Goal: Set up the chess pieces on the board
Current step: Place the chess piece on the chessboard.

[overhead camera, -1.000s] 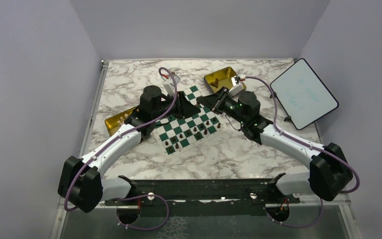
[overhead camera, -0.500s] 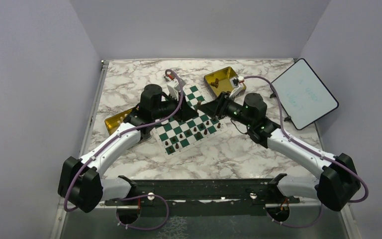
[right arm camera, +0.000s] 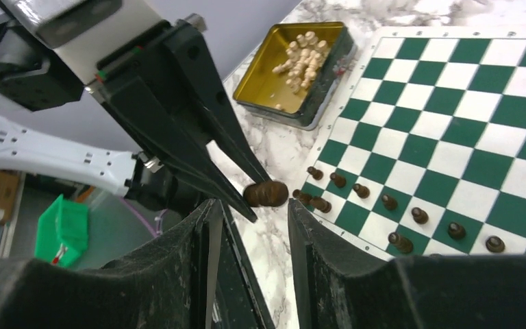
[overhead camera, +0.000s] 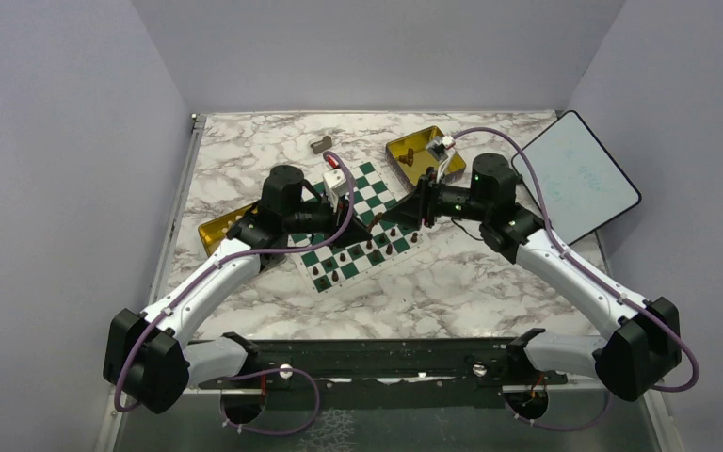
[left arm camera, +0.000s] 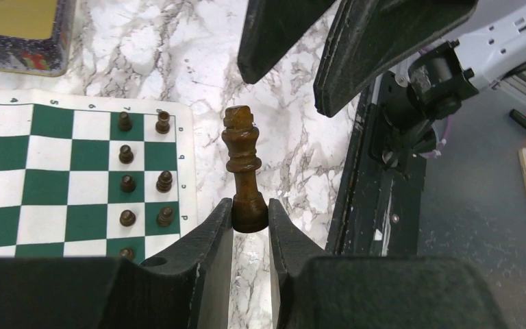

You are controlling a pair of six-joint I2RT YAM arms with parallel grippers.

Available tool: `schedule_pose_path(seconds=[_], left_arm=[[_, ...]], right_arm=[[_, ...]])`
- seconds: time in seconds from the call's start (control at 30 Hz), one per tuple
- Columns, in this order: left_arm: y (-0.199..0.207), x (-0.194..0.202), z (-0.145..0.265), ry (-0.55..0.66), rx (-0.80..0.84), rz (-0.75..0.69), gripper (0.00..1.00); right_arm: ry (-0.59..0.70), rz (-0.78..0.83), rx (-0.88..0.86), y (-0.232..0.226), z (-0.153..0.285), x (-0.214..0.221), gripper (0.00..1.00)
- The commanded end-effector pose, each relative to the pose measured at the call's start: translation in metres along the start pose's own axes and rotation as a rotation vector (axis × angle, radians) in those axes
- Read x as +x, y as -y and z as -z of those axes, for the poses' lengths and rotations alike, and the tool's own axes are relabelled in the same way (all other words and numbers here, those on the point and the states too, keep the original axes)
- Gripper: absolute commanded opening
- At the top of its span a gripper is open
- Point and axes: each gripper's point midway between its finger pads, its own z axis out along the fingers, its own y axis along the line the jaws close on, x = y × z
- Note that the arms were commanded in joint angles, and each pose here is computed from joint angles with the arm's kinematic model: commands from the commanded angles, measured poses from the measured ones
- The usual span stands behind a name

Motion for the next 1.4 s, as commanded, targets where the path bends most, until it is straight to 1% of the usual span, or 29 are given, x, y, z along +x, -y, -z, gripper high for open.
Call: schedule_pose_path(seconds=[0.0, 0.17, 0.3, 0.37, 0.43, 0.47, 0.53, 0.57, 0.6, 0.7, 0.8, 0.83, 0.87, 0.97, 1.13, 1.23, 1.3, 1.37], left_arm=[[0.02, 0.007, 0.005, -0.008, 0.115, -0.067, 0.06], [0.024, 0.008, 0.005, -0.01, 0.146, -0.066, 0.05], [0.025, 0.009, 0.005, -0.011, 0.15, -0.065, 0.05], [0.025, 0.01, 0.005, -0.011, 0.149, -0.065, 0.05], [0.024, 0.011, 0.005, -0.012, 0.141, -0.064, 0.05], [0.023, 0.012, 0.005, -0.013, 0.137, -0.062, 0.05], [0.019, 0.012, 0.004, -0.014, 0.115, -0.06, 0.1], [0.016, 0.012, 0.004, -0.013, 0.096, -0.053, 0.15], [0.013, 0.011, 0.004, -0.012, 0.072, -0.043, 0.25], [0.0, 0.013, 0.004, -0.019, -0.009, -0.014, 0.62], [-0.012, 0.017, 0.006, -0.034, -0.09, 0.014, 0.87], [-0.016, 0.018, 0.008, -0.042, -0.116, 0.022, 0.97], [-0.02, 0.02, 0.009, -0.051, -0.146, 0.029, 0.99], [-0.035, 0.026, 0.017, -0.067, -0.257, 0.056, 0.99], [-0.058, 0.033, 0.03, -0.067, -0.413, 0.116, 0.99], [-0.076, 0.033, 0.041, -0.043, -0.505, 0.202, 0.99], [-0.086, 0.026, 0.048, -0.007, -0.523, 0.264, 0.99], [-0.094, 0.015, 0.056, 0.059, -0.518, 0.337, 0.99]], right_arm=[[-0.116, 0.026, -0.107, -0.014, 0.001, 0.011, 0.45], [-0.167, -0.028, -0.151, -0.012, -0.008, 0.019, 0.44], [-0.186, -0.044, -0.169, -0.009, -0.012, 0.023, 0.39], [-0.187, -0.046, -0.168, -0.008, -0.013, 0.024, 0.32], [-0.186, -0.052, -0.168, -0.008, -0.012, 0.026, 0.23], [-0.188, -0.056, -0.168, -0.008, -0.012, 0.027, 0.17], [-0.191, -0.055, -0.163, -0.006, -0.012, 0.029, 0.05], [-0.193, -0.054, -0.157, -0.004, -0.013, 0.03, 0.01], [-0.197, -0.051, -0.145, -0.001, -0.013, 0.032, 0.01], [-0.185, -0.04, -0.078, 0.01, -0.013, 0.032, 0.0], [-0.154, -0.022, 0.019, 0.025, -0.012, 0.028, 0.01], [-0.137, -0.011, 0.073, 0.033, -0.011, 0.025, 0.01], [-0.127, -0.002, 0.121, 0.041, -0.01, 0.024, 0.01], [-0.101, 0.026, 0.24, 0.06, -0.004, 0.02, 0.01], [-0.103, 0.049, 0.335, 0.078, 0.001, 0.023, 0.01], [-0.106, 0.061, 0.375, 0.084, 0.001, 0.027, 0.01], [-0.111, 0.09, 0.405, 0.085, -0.001, 0.029, 0.01], [-0.11, 0.111, 0.457, 0.087, -0.002, 0.029, 0.01]])
